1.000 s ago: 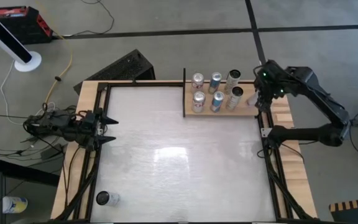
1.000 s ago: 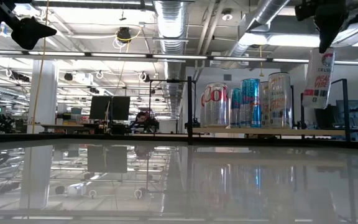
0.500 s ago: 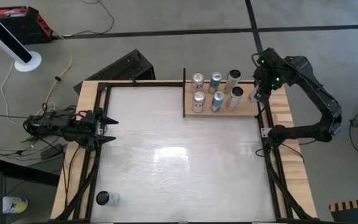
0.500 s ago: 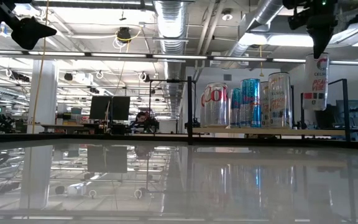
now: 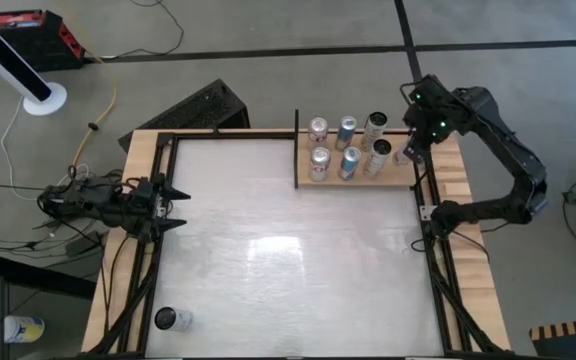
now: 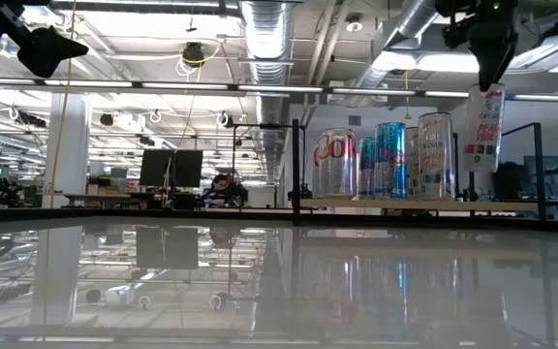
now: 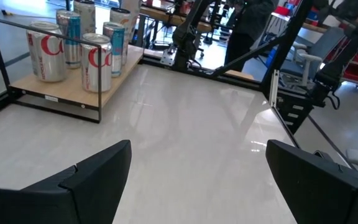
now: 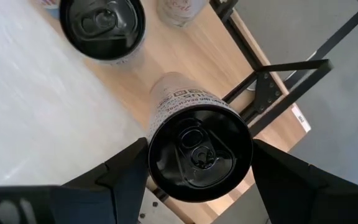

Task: Place canned beverage on shelf
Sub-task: Put the right black can on the shelf

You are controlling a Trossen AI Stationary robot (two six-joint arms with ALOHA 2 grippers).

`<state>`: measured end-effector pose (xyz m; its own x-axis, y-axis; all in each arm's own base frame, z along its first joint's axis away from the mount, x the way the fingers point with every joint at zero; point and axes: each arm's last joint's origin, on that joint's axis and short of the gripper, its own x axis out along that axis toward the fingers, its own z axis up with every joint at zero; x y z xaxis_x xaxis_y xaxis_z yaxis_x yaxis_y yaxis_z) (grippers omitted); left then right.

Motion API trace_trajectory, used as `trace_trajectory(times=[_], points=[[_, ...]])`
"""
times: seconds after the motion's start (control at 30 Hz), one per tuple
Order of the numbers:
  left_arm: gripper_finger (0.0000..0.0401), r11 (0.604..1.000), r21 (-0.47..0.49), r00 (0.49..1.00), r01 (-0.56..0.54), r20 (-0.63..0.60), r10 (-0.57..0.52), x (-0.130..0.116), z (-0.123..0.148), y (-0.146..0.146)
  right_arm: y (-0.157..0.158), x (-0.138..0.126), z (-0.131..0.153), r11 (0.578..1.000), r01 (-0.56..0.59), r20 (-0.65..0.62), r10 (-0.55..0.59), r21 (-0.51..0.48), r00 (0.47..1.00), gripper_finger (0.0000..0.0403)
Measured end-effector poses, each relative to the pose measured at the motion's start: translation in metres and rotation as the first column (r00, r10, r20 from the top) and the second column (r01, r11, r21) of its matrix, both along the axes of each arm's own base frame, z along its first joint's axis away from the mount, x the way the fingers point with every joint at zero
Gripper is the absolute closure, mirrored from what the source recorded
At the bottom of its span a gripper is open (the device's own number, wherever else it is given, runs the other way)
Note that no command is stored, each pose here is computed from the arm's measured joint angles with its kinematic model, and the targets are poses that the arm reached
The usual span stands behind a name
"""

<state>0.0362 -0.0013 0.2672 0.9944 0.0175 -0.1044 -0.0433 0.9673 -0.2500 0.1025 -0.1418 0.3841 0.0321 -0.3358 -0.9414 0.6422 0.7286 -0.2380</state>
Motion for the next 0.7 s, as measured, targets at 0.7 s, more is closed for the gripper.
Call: trace_trajectory(times=[0.7], points=[[0.0044, 1.000, 0.000, 1.000, 0.000, 0.000, 0.000, 0.000, 0.000, 0.000, -0.036, 0.028, -0.025, 0.999, 0.016, -0.057, -0.013, 0.050, 0.998, 0.0123]])
